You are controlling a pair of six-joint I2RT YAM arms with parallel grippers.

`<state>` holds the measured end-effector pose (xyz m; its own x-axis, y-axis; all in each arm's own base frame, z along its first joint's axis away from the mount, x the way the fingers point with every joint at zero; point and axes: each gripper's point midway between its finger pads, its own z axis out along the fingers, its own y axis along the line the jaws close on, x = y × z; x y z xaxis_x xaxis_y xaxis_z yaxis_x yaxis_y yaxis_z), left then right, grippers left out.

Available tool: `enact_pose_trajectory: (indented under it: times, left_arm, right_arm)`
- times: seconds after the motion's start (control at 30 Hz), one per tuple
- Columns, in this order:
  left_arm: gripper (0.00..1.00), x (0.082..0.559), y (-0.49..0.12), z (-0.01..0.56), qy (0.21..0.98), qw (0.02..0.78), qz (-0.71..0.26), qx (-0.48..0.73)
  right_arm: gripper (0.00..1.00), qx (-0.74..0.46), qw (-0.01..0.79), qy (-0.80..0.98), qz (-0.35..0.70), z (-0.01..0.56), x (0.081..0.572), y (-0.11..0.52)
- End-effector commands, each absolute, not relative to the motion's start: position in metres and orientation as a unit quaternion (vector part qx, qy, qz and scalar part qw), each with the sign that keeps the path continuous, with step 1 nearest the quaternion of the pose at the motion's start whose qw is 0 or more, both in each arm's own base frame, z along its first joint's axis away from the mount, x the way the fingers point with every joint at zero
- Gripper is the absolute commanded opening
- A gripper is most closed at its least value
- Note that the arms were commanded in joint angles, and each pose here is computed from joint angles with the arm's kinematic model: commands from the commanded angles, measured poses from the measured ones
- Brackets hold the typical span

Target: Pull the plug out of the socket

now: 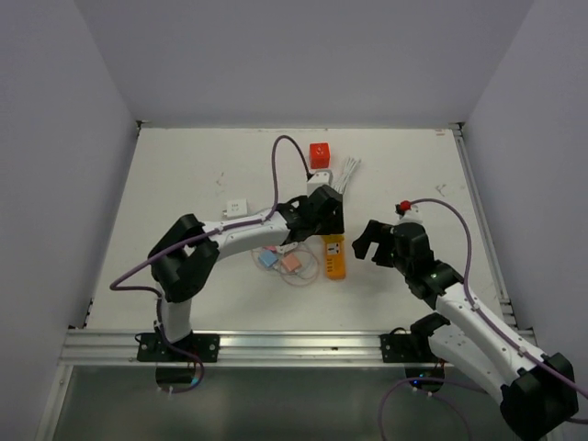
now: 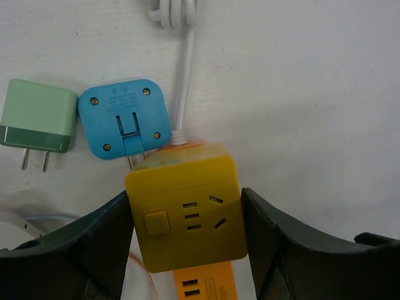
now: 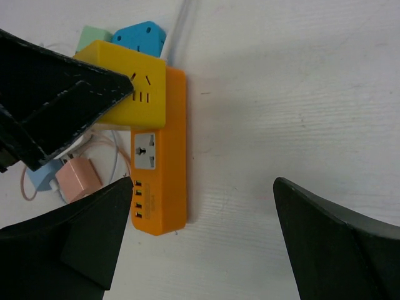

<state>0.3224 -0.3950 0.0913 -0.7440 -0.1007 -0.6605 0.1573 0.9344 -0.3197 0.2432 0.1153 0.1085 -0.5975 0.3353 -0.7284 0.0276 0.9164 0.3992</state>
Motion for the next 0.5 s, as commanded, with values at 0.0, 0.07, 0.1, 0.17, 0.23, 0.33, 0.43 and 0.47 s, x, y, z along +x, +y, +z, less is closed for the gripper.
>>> enact_pose_trajectory:
  times: [0.0, 0.07, 0.1, 0.17, 0.23, 0.33, 0.43, 0.47]
  left_arm:
    - [0.11, 0.334, -0.404, 0.150, 0.867, 0.392, -0.307, -0.022]
    - [0.09, 0.331, -0.404, 0.166, 0.844, 0.402, -0.354, -0.026]
    - [0.09, 0.331, -0.403, 0.170, 0.838, 0.403, -0.368, -0.027]
    - [0.08, 0.327, -0.397, 0.174, 0.828, 0.407, -0.384, -0.031]
    - [0.08, 0.327, -0.397, 0.188, 0.809, 0.420, -0.409, -0.036]
    - [0.06, 0.324, -0.393, 0.196, 0.791, 0.429, -0.434, -0.041]
    - [0.06, 0.323, -0.392, 0.200, 0.779, 0.435, -0.450, -0.043]
    - [0.06, 0.322, -0.392, 0.202, 0.773, 0.438, -0.457, -0.044]
  right_arm:
    - [0.98, 0.059, 0.430, 0.865, 0.250, 0.121, 0.248, 0.149]
    - [0.98, 0.057, 0.413, 0.872, 0.256, 0.114, 0.252, 0.156]
    - [0.98, 0.053, 0.409, 0.871, 0.269, 0.117, 0.253, 0.163]
    - [0.98, 0.057, 0.389, 0.876, 0.281, 0.110, 0.256, 0.171]
    - [0.97, 0.055, 0.373, 0.875, 0.303, 0.109, 0.258, 0.183]
    - [0.97, 0.052, 0.351, 0.880, 0.317, 0.101, 0.258, 0.192]
    - [0.97, 0.046, 0.351, 0.874, 0.333, 0.104, 0.261, 0.199]
    - [0.96, 0.047, 0.349, 0.875, 0.333, 0.102, 0.262, 0.200]
